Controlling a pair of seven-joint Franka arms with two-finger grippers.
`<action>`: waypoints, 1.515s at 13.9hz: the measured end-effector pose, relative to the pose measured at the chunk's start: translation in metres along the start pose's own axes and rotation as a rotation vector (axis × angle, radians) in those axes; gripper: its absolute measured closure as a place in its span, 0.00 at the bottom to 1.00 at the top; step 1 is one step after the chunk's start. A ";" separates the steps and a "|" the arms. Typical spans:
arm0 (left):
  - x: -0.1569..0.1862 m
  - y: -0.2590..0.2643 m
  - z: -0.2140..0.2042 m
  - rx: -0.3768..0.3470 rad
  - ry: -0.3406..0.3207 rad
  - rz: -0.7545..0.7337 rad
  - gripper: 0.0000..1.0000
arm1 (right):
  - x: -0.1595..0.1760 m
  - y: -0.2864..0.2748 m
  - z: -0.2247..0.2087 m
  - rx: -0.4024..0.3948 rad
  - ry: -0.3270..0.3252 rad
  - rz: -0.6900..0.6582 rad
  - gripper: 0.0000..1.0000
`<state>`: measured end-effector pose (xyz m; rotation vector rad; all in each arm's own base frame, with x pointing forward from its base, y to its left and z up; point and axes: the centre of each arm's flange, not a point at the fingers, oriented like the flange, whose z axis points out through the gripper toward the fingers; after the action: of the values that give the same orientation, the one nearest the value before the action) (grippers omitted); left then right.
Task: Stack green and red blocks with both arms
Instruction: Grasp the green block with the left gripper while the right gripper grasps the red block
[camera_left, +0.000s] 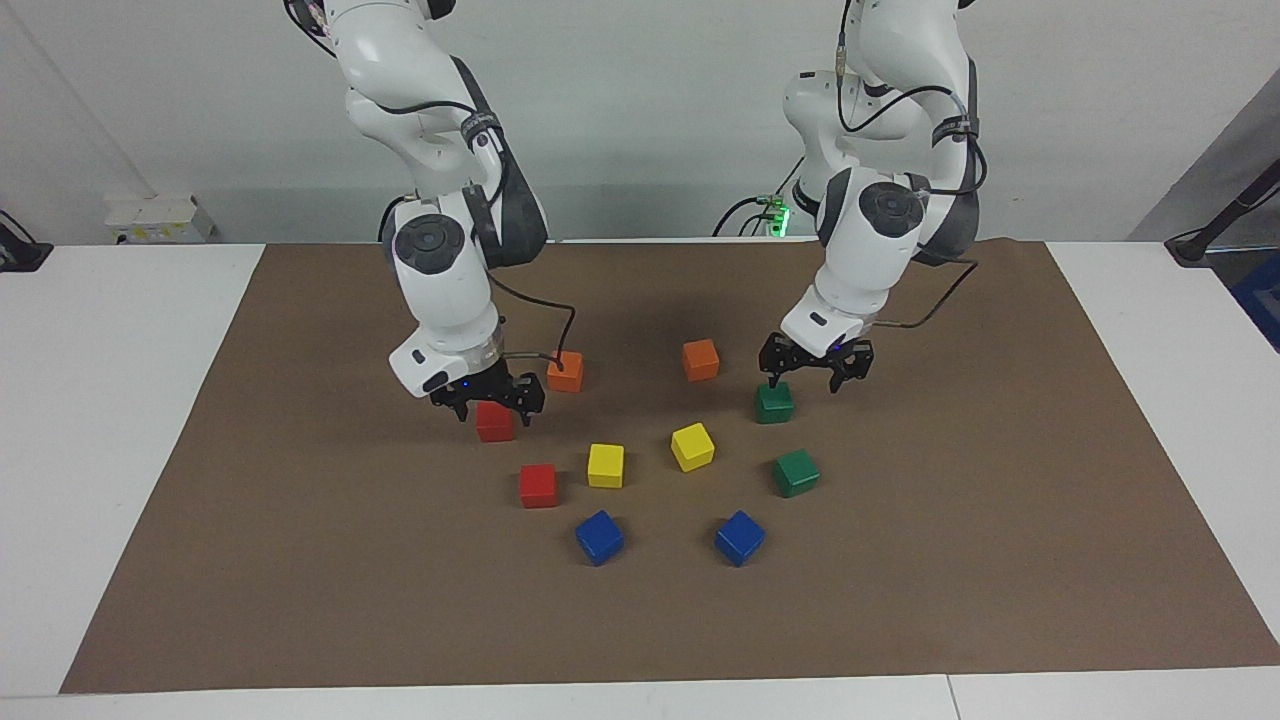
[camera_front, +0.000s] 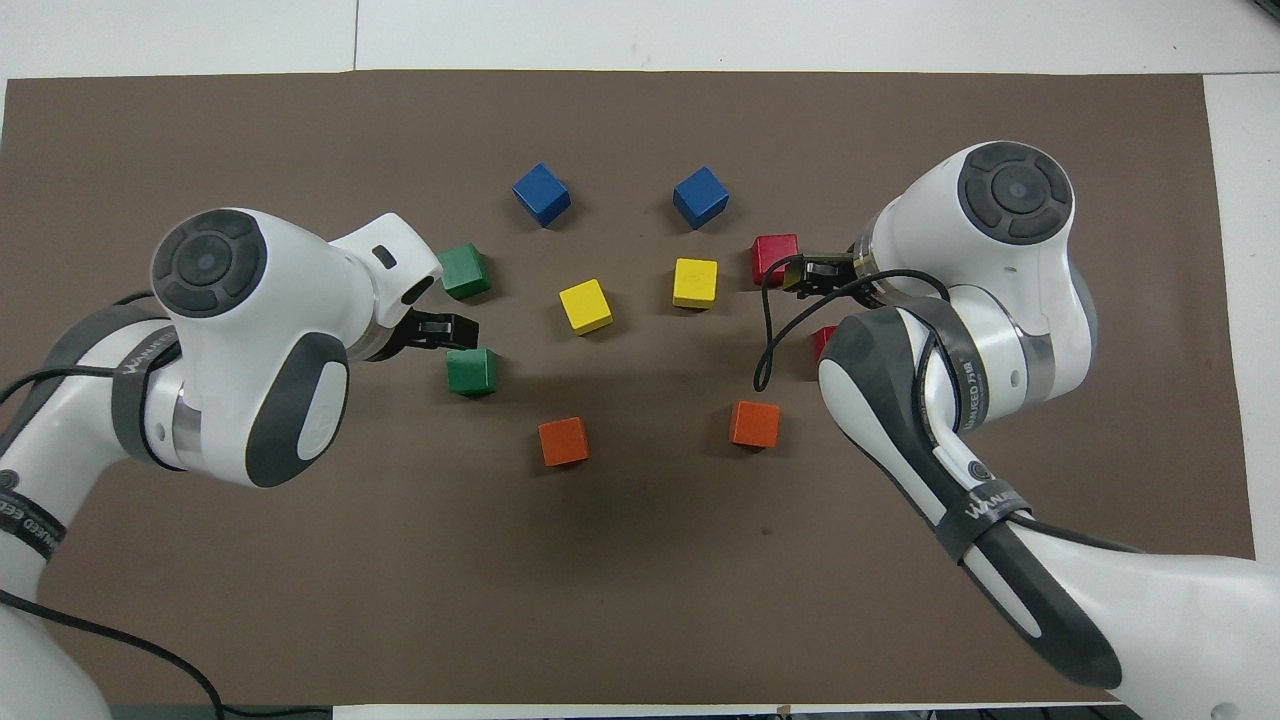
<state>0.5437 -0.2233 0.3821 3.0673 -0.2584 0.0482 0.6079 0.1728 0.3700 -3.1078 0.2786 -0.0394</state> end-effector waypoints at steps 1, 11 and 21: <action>0.001 0.002 0.006 0.000 -0.001 0.003 0.00 | 0.000 -0.001 0.007 -0.001 -0.005 0.010 0.00; -0.002 0.013 0.062 0.011 -0.056 0.020 0.00 | -0.001 0.002 0.055 0.012 0.010 0.010 0.00; -0.012 0.009 0.078 0.014 -0.050 -0.054 0.37 | 0.003 0.027 0.047 -0.004 -0.017 -0.027 0.00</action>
<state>0.5328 -0.2354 0.3044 3.0902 -0.1784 -0.0302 0.6071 0.1470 0.3219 -3.1144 0.2360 -0.0128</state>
